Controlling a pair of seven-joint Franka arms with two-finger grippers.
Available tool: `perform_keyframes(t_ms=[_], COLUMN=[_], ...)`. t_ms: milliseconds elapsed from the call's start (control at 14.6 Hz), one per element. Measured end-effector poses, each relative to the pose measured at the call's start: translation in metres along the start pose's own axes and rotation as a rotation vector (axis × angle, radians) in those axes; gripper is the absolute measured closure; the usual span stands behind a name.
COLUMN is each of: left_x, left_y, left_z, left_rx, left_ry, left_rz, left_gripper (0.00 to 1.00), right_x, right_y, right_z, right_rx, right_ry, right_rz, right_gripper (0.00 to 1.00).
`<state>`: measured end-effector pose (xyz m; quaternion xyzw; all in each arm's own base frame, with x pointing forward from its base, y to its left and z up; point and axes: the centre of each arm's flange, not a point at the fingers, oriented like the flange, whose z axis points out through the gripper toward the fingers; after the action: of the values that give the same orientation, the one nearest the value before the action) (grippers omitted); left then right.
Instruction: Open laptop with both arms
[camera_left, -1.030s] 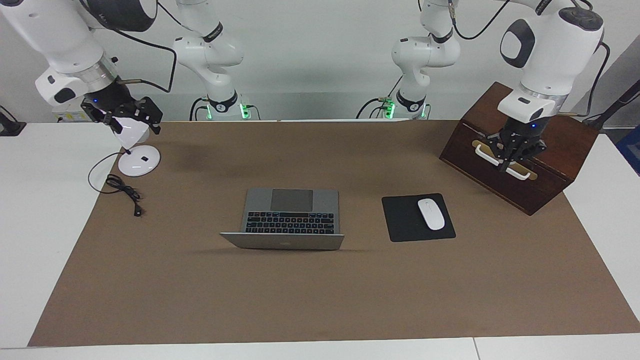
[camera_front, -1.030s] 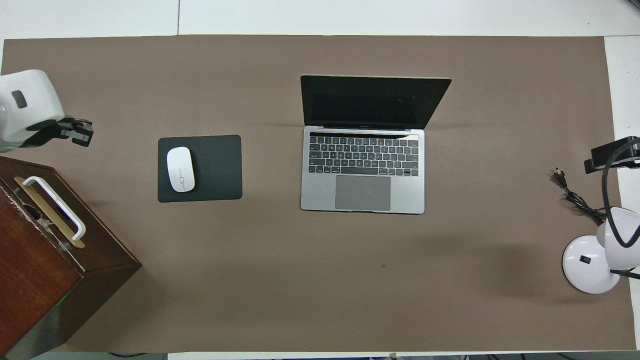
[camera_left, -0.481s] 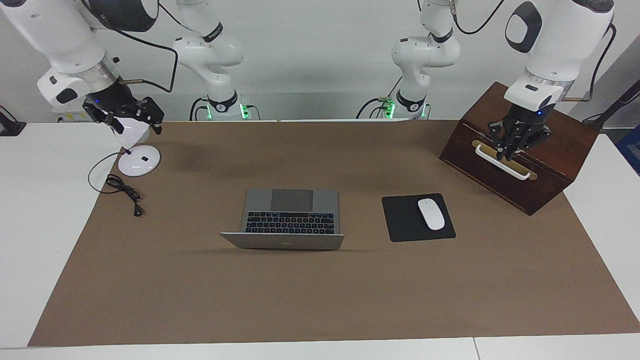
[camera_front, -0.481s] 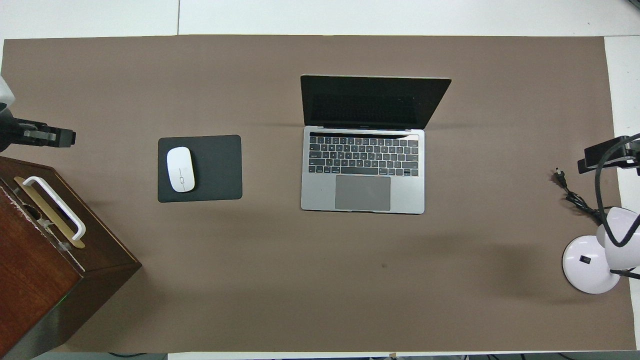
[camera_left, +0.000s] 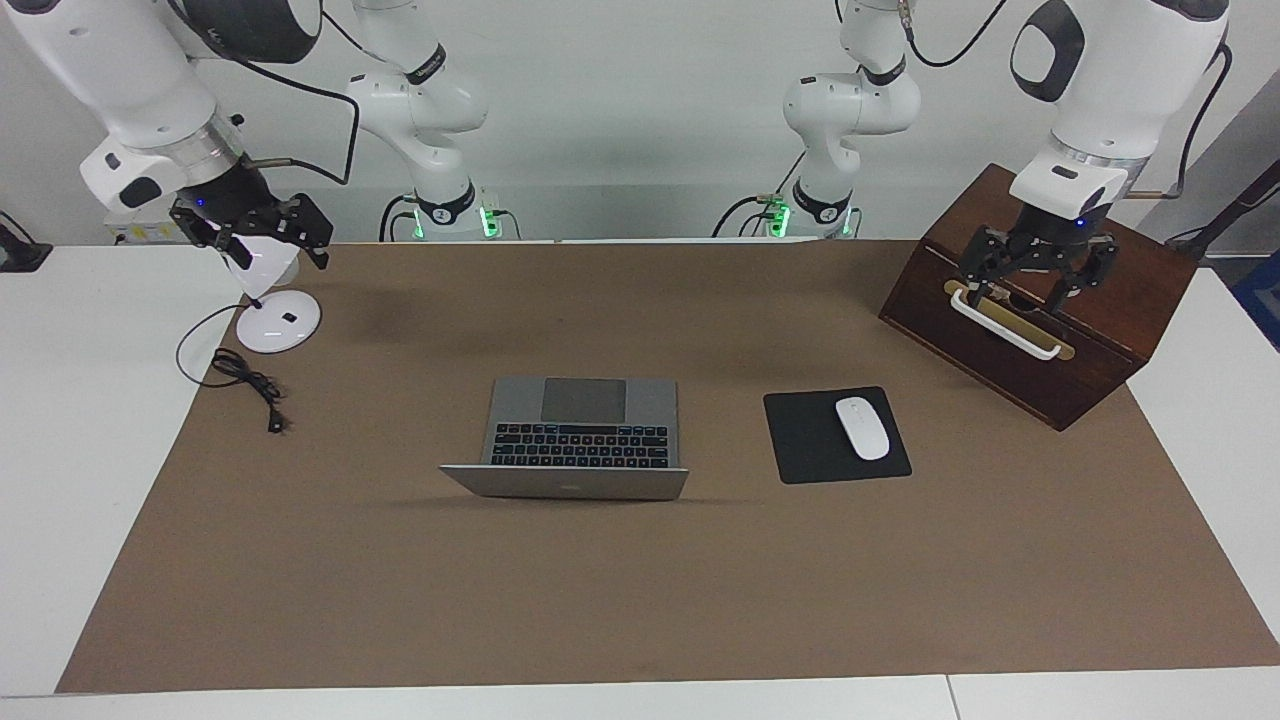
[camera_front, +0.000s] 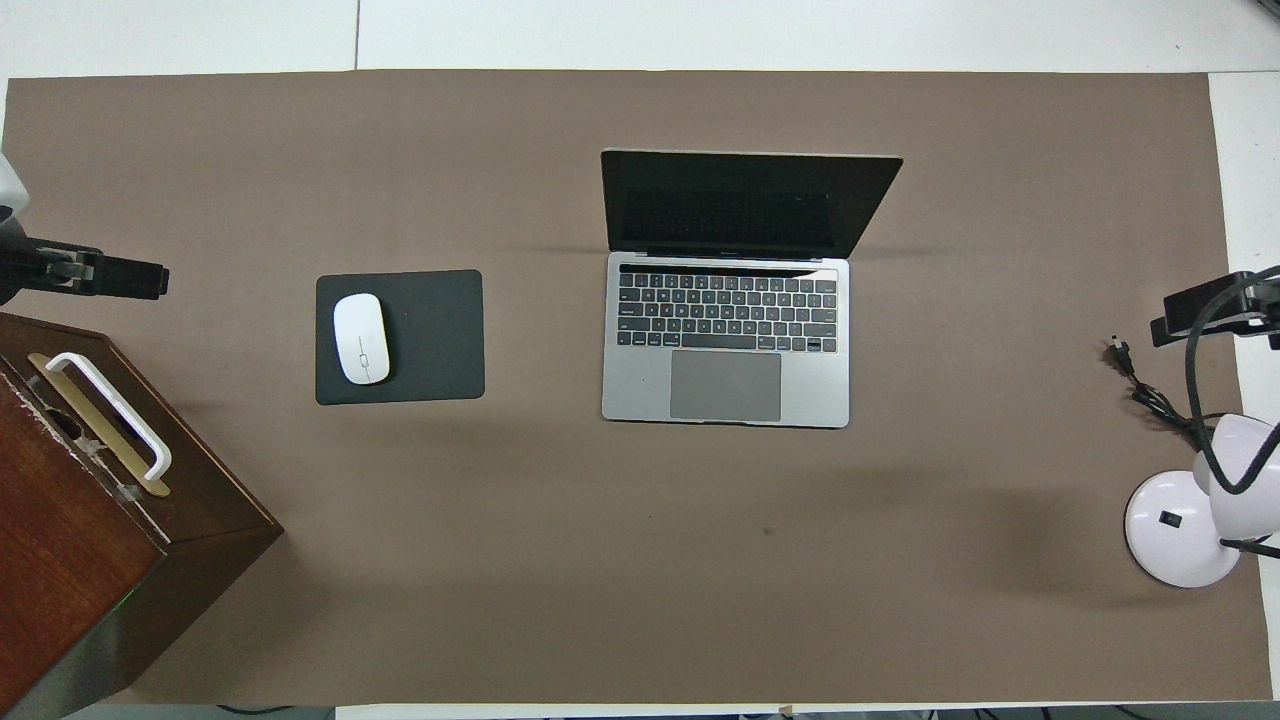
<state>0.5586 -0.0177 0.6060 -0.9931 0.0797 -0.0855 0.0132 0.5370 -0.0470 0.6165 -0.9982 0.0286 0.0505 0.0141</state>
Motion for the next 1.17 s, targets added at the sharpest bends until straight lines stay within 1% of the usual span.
perform_keyframes(t_ms=[137, 275, 343, 481, 687, 824, 1167], left_x=[-0.001, -0.001, -0.003, -0.009, -0.018, -0.019, -0.018], left_y=[-0.007, -0.007, -0.006, -0.003, 0.003, 0.006, 0.006], left_z=[-0.002, -0.009, -0.015, -0.026, -0.026, -0.023, -0.021], left_rx=[0.001, -0.012, -0.025, -0.042, -0.049, -0.05, -0.049], left_ry=[0.004, -0.002, -0.02, -0.079, -0.165, -0.183, -0.186], left_rz=[-0.122, -0.175, -0.185, -0.188, -0.18, -0.172, -0.16], left_gripper=[0.0, 0.0, 0.0, 0.0, 0.0, 0.0, 0.0], right_x=[0.0, 0.0, 0.0, 0.0, 0.0, 0.0, -0.001], right_y=[0.002, 0.003, 0.003, 0.005, 0.008, 0.009, 0.01], right_z=[0.0, 0.002, 0.003, 0.005, 0.006, 0.006, 0.007], right_rx=[0.0, 0.0, 0.0, 0.001, 0.002, 0.002, 0.002], right_ry=[-0.001, -0.005, -0.007, -0.012, -0.016, -0.016, -0.017], right_rz=[0.004, 0.005, 0.005, 0.01, 0.019, 0.021, 0.022], right_gripper=[0.0, 0.0, 0.0, 0.0, 0.0, 0.0, 0.0])
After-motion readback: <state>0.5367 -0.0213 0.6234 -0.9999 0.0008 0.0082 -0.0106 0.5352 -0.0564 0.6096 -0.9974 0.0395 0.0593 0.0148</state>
